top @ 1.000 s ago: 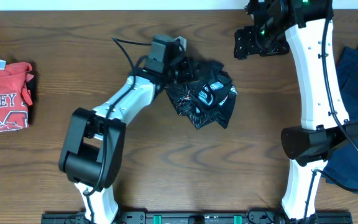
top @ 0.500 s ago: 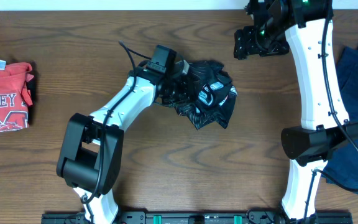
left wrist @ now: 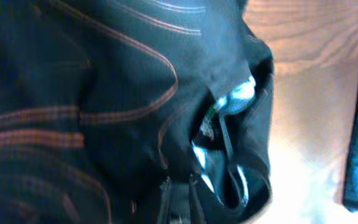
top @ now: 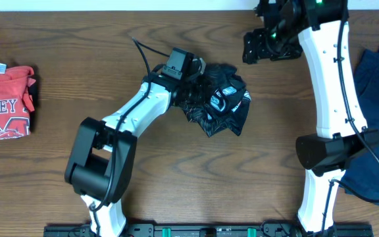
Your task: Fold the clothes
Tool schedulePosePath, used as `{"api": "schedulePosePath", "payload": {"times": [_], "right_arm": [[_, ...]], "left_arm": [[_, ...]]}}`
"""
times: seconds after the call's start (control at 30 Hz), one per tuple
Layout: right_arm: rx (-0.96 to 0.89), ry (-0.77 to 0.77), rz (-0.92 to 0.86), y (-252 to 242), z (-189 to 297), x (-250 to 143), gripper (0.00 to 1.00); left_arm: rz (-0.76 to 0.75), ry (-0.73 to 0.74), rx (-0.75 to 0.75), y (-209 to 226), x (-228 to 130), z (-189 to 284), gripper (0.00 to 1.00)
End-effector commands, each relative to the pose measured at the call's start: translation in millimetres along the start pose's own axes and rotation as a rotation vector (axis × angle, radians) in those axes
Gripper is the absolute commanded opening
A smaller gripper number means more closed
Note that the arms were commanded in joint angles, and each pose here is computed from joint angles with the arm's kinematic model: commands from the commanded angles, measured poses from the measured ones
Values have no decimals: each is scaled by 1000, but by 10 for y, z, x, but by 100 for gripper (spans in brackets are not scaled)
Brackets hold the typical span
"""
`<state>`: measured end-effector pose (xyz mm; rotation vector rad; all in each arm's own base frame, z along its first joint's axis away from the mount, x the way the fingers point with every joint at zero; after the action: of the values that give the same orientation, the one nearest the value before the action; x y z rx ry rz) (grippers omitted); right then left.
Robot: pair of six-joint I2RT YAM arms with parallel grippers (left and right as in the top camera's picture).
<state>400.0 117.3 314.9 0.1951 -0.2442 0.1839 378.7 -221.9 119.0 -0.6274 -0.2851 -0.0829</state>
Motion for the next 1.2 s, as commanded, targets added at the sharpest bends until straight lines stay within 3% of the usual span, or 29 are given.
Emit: {"api": "schedulePosePath", "payload": {"times": [0.0, 0.27, 0.57, 0.6, 0.8, 0.9, 0.97, 1.0, 1.07, 1.17], "right_arm": [[21, -18, 25, 114, 65, -11, 79], [25, -15, 30, 181, 56, -21, 79], [26, -15, 29, 193, 54, -23, 79], [26, -15, 29, 193, 54, -23, 79], [13, -16, 24, 178, 52, -20, 84], [-39, -10, 4, 117, 6, -10, 77], [-71, 12, -2, 71, -76, -8, 63], [-76, 28, -10, 55, -133, -9, 64], [-80, 62, -15, 34, -256, -12, 82], [-85, 109, -21, 2, -451, -23, 83]], "left_arm": [[-1, -5, 32, 137, 35, -216, 15], [13, 8, 76, 331, -2, -460, 17], [-23, -160, 32, 102, 427, -340, 17], [-29, -173, 25, 75, 464, -325, 22], [-46, -271, -1, -70, 702, -224, 29], [-34, -280, 33, -23, 722, -205, 29], [-4, -249, 65, 88, 685, -190, 30], [15, -233, 81, 156, 671, -169, 29], [66, -204, 119, 342, 659, -86, 31], [152, -174, 174, 631, 653, 125, 33]]}}
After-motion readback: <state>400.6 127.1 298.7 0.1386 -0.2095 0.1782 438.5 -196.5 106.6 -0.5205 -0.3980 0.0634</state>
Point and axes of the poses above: each gripper's point midway between its finger pads, its own z axis back along the fingers, its own y axis along the line the jaws close on, x = y × z, the point moved 7 cm from there along z, back along the fingers, and after that the axes turned 1 degree about z, right-handed, at the moved point
